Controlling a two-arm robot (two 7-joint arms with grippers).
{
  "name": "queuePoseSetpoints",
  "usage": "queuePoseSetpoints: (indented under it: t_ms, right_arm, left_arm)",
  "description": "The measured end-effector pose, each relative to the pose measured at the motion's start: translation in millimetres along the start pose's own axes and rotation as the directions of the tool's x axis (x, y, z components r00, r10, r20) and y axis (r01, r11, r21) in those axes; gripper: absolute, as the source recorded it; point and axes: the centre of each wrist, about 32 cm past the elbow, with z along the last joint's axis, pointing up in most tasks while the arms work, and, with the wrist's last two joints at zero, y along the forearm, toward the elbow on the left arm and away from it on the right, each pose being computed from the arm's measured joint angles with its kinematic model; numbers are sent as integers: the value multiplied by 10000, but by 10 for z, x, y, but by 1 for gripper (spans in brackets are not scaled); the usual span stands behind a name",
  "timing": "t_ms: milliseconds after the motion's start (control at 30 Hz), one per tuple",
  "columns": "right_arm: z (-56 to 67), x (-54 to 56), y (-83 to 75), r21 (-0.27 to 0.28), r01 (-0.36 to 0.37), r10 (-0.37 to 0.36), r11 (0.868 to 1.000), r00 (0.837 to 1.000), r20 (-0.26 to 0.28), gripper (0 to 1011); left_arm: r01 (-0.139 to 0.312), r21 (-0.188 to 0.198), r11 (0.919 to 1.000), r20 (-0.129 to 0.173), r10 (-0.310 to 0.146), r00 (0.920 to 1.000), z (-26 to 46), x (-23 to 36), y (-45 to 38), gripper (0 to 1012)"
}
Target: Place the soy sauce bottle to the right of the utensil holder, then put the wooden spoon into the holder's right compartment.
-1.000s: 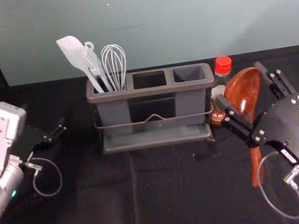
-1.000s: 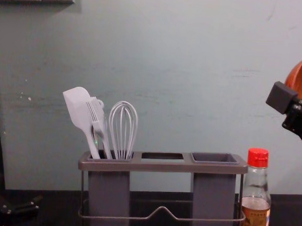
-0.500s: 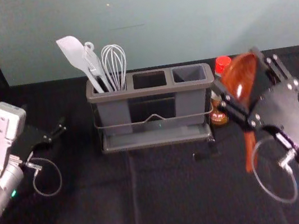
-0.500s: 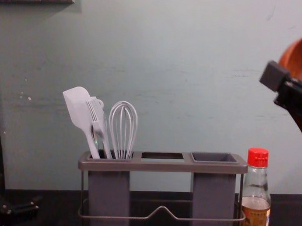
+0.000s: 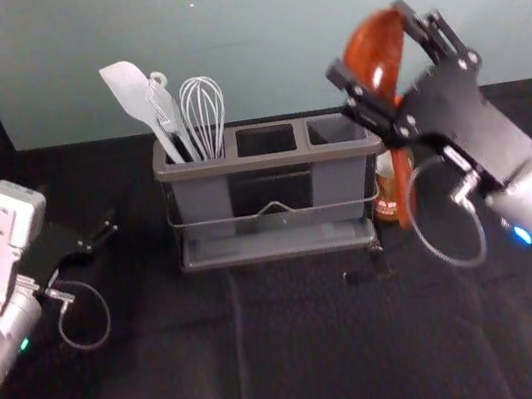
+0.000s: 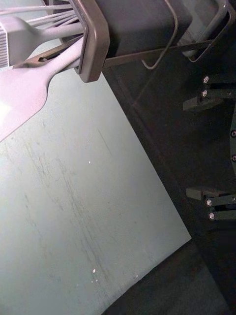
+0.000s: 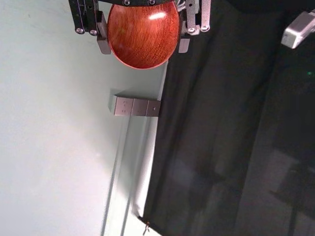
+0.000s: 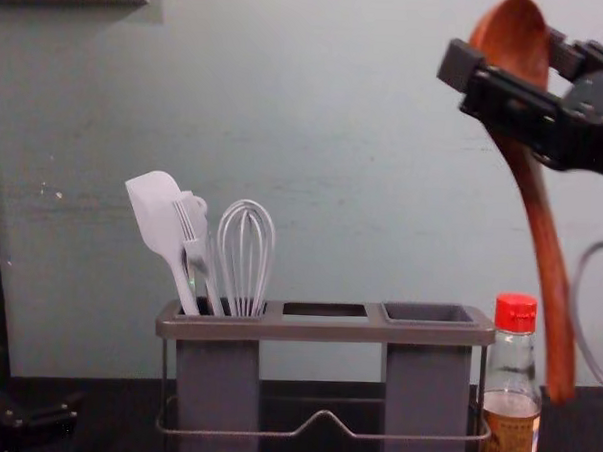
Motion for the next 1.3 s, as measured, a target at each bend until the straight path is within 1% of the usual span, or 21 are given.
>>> queuePoseSetpoints:
  t_ms: [67, 100, 300, 333, 400, 500, 733, 833, 933, 967, 1133, 1167, 1200, 1267, 1300]
  right_arm:
    - [-17, 57, 75, 32, -69, 69, 10000, 10000, 32, 840]
    - [-37, 103, 145, 55, -130, 130, 9999, 9999, 57, 840]
    - [-137, 259, 367, 75, -300, 298, 9995, 9993, 232, 840]
    - [-180, 298, 425, 106, -380, 377, 9992, 9989, 283, 840]
    - [-224, 335, 487, 159, -437, 432, 9989, 9985, 337, 840]
    - [-321, 413, 618, 353, -517, 500, 9980, 9976, 471, 840]
    - [-464, 495, 836, 764, -640, 589, 9950, 9960, 673, 840]
    - [-509, 512, 889, 847, -665, 604, 9942, 9955, 727, 840]
    - [-590, 532, 956, 960, -703, 629, 9929, 9950, 779, 840]
    - [-590, 532, 956, 960, -703, 629, 9929, 9950, 779, 840]
    - [-726, 556, 1010, 1033, -661, 574, 9925, 9947, 851, 840]
    - [-769, 558, 1020, 1050, -607, 520, 9926, 9951, 839, 840]
    - [-769, 558, 1020, 1050, -607, 520, 9926, 9951, 839, 840]
    - [-852, 561, 1017, 1036, -469, 388, 9935, 9961, 795, 840]
    - [-866, 560, 1015, 1021, -446, 367, 9938, 9963, 782, 840]
  left_arm:
    - [0, 0, 10000, -1, 0, 10000, 0, 0, 0, 1005]
    - [-1, 0, 10000, 0, 1, 10000, 0, 0, 0, 1005]
    - [0, 0, 10000, 0, 0, 10000, 0, 0, 0, 1005]
    - [0, 0, 10000, 0, 0, 10000, 0, 0, 0, 1005]
    - [-1, 0, 10000, 0, 1, 10000, 0, 0, 0, 1005]
    - [0, 1, 10000, 0, 0, 10000, 0, 0, 0, 1005]
    - [0, 0, 10000, 0, 0, 10000, 0, 0, 0, 1005]
    - [0, 0, 10000, 0, 0, 10000, 0, 0, 0, 1005]
    - [1, 0, 10000, 0, -1, 10000, 0, 0, 0, 1005]
    - [0, 0, 10000, -1, 0, 10000, 0, 0, 0, 1005]
    - [0, 0, 10000, 0, 0, 10000, 0, 0, 0, 1005]
    - [0, 0, 10000, -1, 0, 10000, 0, 0, 0, 1005]
    - [-1, -1, 10000, 0, 1, 10000, 0, 0, 0, 1005]
    - [-1, 0, 10000, 0, 1, 10000, 0, 0, 0, 1005]
    - [0, 0, 10000, 0, 0, 10000, 0, 0, 0, 1005]
